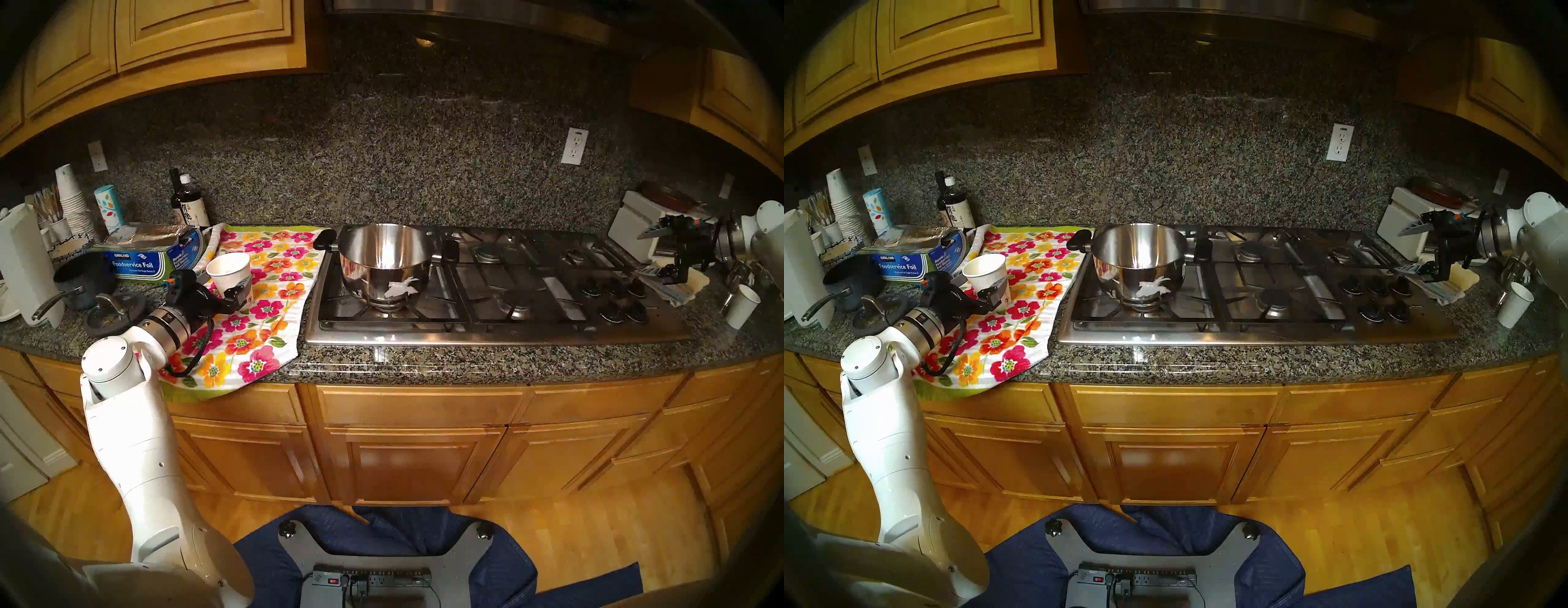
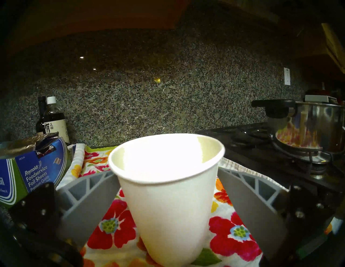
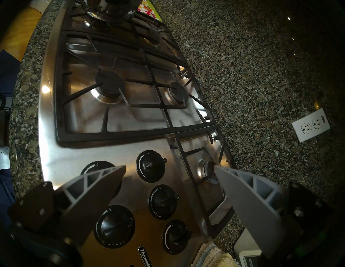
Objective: Pick up the water cup, pour water into the pot, turn on the stove
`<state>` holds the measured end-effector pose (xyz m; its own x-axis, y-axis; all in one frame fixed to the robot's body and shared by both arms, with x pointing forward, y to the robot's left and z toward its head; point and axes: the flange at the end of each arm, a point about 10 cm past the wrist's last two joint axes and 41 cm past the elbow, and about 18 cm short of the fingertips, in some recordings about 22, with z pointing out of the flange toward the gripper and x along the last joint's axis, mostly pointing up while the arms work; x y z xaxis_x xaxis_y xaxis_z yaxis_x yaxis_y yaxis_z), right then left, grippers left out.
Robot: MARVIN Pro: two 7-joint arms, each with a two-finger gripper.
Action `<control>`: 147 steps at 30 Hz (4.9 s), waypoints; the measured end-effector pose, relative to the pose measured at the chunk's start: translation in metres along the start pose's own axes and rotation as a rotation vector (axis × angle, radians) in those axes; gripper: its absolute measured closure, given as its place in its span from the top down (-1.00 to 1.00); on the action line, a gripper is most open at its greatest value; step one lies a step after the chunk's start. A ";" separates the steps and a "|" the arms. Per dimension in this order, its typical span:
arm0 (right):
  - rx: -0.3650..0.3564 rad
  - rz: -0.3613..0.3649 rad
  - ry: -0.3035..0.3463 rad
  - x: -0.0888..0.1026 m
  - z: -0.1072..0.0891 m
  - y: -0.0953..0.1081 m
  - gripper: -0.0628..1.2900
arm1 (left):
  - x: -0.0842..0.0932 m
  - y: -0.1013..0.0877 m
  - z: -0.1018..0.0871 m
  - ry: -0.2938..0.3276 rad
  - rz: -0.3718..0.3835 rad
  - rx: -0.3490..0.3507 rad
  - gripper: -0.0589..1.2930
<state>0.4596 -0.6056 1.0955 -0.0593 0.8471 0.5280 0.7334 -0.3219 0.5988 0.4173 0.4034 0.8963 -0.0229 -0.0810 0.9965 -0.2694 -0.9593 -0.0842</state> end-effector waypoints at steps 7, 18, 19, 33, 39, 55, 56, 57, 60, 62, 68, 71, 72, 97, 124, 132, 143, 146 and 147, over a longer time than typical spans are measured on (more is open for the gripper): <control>0.000 0.000 0.000 0.000 0.000 0.000 0.91 | -0.004 -0.001 0.003 -0.005 -0.002 0.005 0.95; 0.000 0.000 0.000 0.000 0.000 0.000 0.91 | -0.009 -0.003 0.008 -0.008 0.002 0.004 0.95; 0.000 0.000 0.000 0.000 0.000 0.000 0.91 | -0.009 -0.003 0.009 -0.008 0.002 0.003 0.95; 0.000 0.000 0.000 0.000 0.000 0.000 0.92 | -0.008 -0.003 0.010 -0.006 0.009 -0.021 0.47; 0.000 0.000 0.000 0.000 0.000 0.000 0.92 | -0.006 -0.002 0.010 -0.005 0.015 -0.036 0.36; -0.001 0.000 -0.001 0.000 0.000 0.000 0.92 | 0.024 -0.003 0.025 0.025 0.072 -0.072 0.23; -0.001 0.000 -0.001 0.000 0.000 0.000 0.92 | 0.026 -0.003 0.026 0.027 0.075 -0.072 0.23; -0.001 0.000 -0.001 0.000 0.000 0.000 0.92 | 0.028 -0.003 0.027 0.029 0.080 -0.073 0.23; -0.001 0.000 -0.002 0.000 0.000 0.000 0.92 | 0.035 -0.005 0.031 0.032 0.095 -0.075 0.24; -0.001 0.000 -0.002 0.000 0.000 0.000 0.92 | 0.040 -0.006 0.033 0.033 0.107 -0.077 0.24; -0.001 0.000 -0.002 -0.001 0.000 0.000 0.92 | 0.053 -0.008 0.040 0.028 0.151 -0.091 0.25; -0.001 0.000 -0.002 -0.001 0.000 0.000 0.92 | 0.060 -0.007 0.044 0.024 0.175 -0.104 0.24; -0.001 0.000 -0.002 -0.001 0.000 0.000 0.92 | 0.063 -0.006 0.046 0.022 0.185 -0.110 0.24; -0.002 -0.001 -0.003 -0.001 0.001 0.000 0.92 | 0.128 0.000 0.082 -0.001 0.339 -0.170 0.22; -0.002 -0.002 -0.003 -0.001 0.001 0.000 0.92 | 0.182 0.042 0.125 0.029 0.498 -0.286 0.21; -0.002 -0.002 -0.003 -0.001 0.001 0.000 0.92 | 0.194 0.061 0.137 0.040 0.540 -0.329 0.21; -0.003 -0.002 -0.003 -0.001 0.001 0.000 0.92 | 0.196 0.090 0.151 0.044 0.596 -0.395 0.21; -0.003 -0.002 -0.003 -0.001 0.001 0.000 0.92 | 0.195 0.096 0.155 0.042 0.608 -0.408 0.21; -0.003 -0.002 -0.003 -0.001 0.001 0.000 0.92 | 0.195 0.097 0.156 0.041 0.610 -0.411 0.21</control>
<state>0.4606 -0.6057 1.0948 -0.0589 0.8491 0.5249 0.7313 -0.3212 0.6016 0.5365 0.2520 1.0821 -0.3181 -0.5502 0.7720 -0.5359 -0.5674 -0.6252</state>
